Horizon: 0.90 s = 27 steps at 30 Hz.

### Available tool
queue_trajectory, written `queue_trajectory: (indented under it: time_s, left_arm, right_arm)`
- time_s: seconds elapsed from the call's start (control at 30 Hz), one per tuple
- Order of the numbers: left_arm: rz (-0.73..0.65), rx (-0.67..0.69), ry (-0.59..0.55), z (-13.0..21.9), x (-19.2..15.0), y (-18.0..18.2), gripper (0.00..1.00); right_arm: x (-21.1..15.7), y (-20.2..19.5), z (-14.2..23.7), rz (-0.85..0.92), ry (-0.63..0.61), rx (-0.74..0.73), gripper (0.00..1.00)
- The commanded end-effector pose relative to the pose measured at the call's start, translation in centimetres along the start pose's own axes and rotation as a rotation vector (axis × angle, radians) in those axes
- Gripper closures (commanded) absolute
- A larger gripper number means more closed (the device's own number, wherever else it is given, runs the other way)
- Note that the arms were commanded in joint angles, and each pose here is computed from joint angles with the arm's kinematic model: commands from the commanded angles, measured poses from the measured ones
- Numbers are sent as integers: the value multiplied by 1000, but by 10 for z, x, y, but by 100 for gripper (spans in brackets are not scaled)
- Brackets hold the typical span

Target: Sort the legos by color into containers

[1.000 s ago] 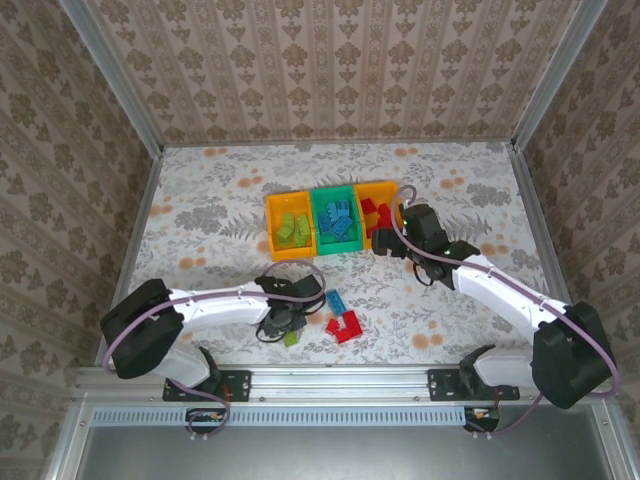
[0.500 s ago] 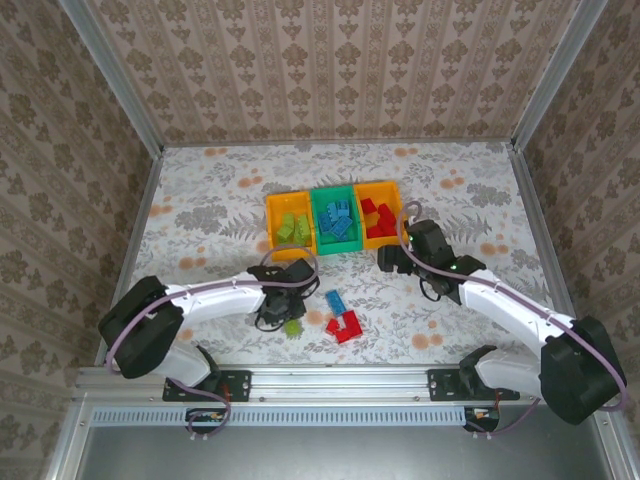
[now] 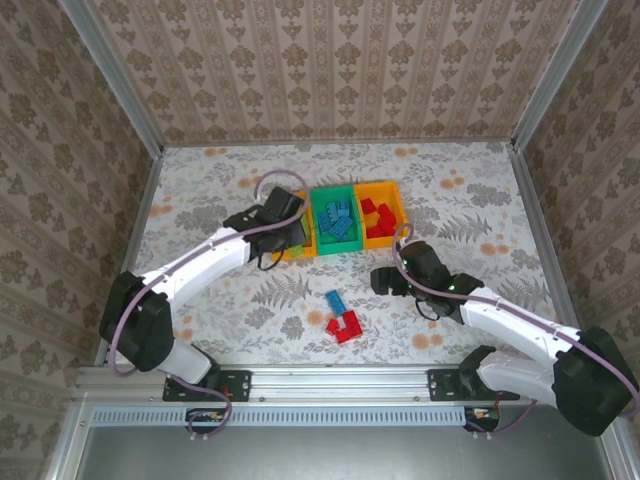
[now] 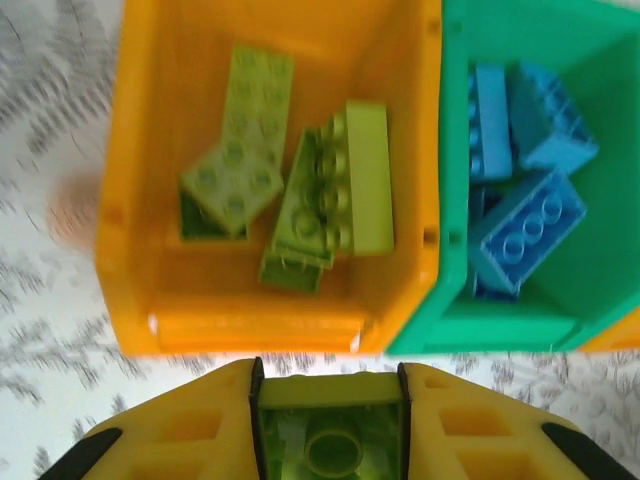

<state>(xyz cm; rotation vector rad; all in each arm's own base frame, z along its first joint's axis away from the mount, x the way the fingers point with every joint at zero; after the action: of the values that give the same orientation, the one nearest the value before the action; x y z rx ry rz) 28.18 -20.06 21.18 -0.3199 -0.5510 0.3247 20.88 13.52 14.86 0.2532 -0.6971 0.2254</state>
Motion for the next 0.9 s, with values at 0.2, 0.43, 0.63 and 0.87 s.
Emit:
queue_trajectory:
  time_s: [0.2,0.43,0.63,0.87]
  left_arm:
    - [-172,63,7,-46,59,-7,73]
    - [-215,123,-12,-72,83,-9,72]
    - [-216,101,-38,-74,88,-13,60]
    - [-281,109,-132,-43,69,-23,16]
  right_arm:
    - [-1,25,-6,35,7,14,10]
    - [-3,41,-6,65,5,46,10]
    - [-4,65,-9,163,23,100,10]
    - [1,95,-30,273,103,73,9]
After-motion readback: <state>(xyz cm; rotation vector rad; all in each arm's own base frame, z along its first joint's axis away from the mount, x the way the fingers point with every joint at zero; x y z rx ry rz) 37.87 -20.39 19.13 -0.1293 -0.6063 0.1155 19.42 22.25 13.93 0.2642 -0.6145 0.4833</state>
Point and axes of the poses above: each hand's point on the last joint's axis, 136 mm out from that joint toward the fingers, its own z axis back along the fingers, its own y axis along the line the jaws close on, x = y × z, the point moved 8 cm from there along z, back along the fingers, and after that the axes turned 8 degrees about z, right-handed, at the moved point
